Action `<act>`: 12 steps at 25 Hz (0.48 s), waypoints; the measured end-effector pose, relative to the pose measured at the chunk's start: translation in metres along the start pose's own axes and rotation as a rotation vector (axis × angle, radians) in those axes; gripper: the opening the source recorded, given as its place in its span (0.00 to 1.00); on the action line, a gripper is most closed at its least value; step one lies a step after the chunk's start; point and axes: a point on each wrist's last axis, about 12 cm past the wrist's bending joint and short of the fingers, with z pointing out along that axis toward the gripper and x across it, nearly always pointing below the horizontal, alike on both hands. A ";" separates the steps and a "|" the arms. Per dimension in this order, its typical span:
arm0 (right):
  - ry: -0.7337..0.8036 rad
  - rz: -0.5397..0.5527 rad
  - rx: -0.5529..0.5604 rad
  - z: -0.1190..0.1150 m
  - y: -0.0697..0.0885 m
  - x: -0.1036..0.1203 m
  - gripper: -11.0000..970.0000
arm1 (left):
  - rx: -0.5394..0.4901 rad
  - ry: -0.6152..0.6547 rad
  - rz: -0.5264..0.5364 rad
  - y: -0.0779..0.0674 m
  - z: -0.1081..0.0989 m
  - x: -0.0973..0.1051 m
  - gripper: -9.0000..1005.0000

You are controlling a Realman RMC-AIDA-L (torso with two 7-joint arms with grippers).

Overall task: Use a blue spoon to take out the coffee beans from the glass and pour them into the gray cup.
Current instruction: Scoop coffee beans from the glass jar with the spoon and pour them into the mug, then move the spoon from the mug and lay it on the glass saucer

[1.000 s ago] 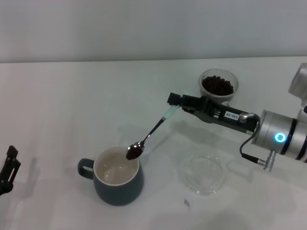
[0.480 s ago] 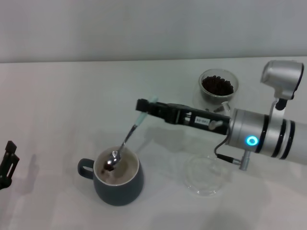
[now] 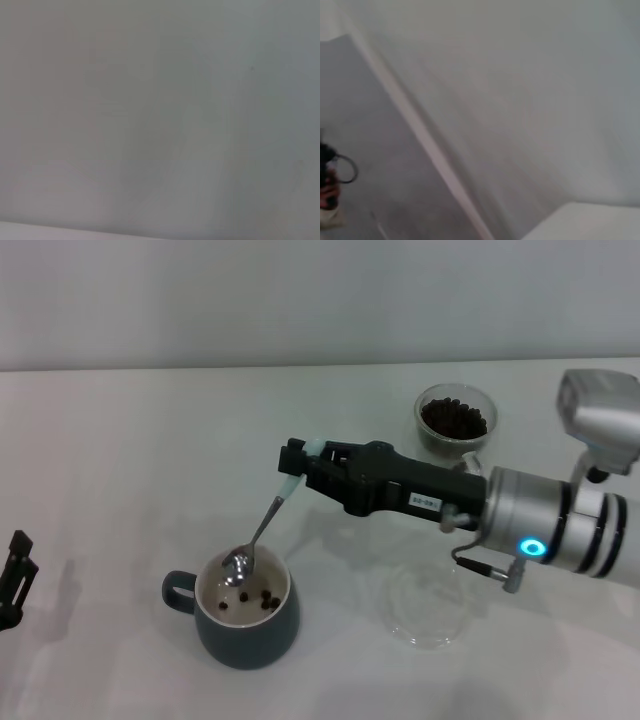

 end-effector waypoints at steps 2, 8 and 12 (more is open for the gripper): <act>-0.029 0.005 -0.026 -0.010 0.001 -0.003 0.17 | -0.001 0.000 0.001 0.000 0.000 0.000 0.73; -0.245 0.083 0.057 -0.084 -0.011 -0.012 0.17 | -0.001 -0.003 0.003 0.001 0.000 -0.001 0.73; -0.270 0.105 0.169 -0.126 -0.017 -0.006 0.16 | -0.011 -0.008 0.001 0.002 0.000 -0.001 0.73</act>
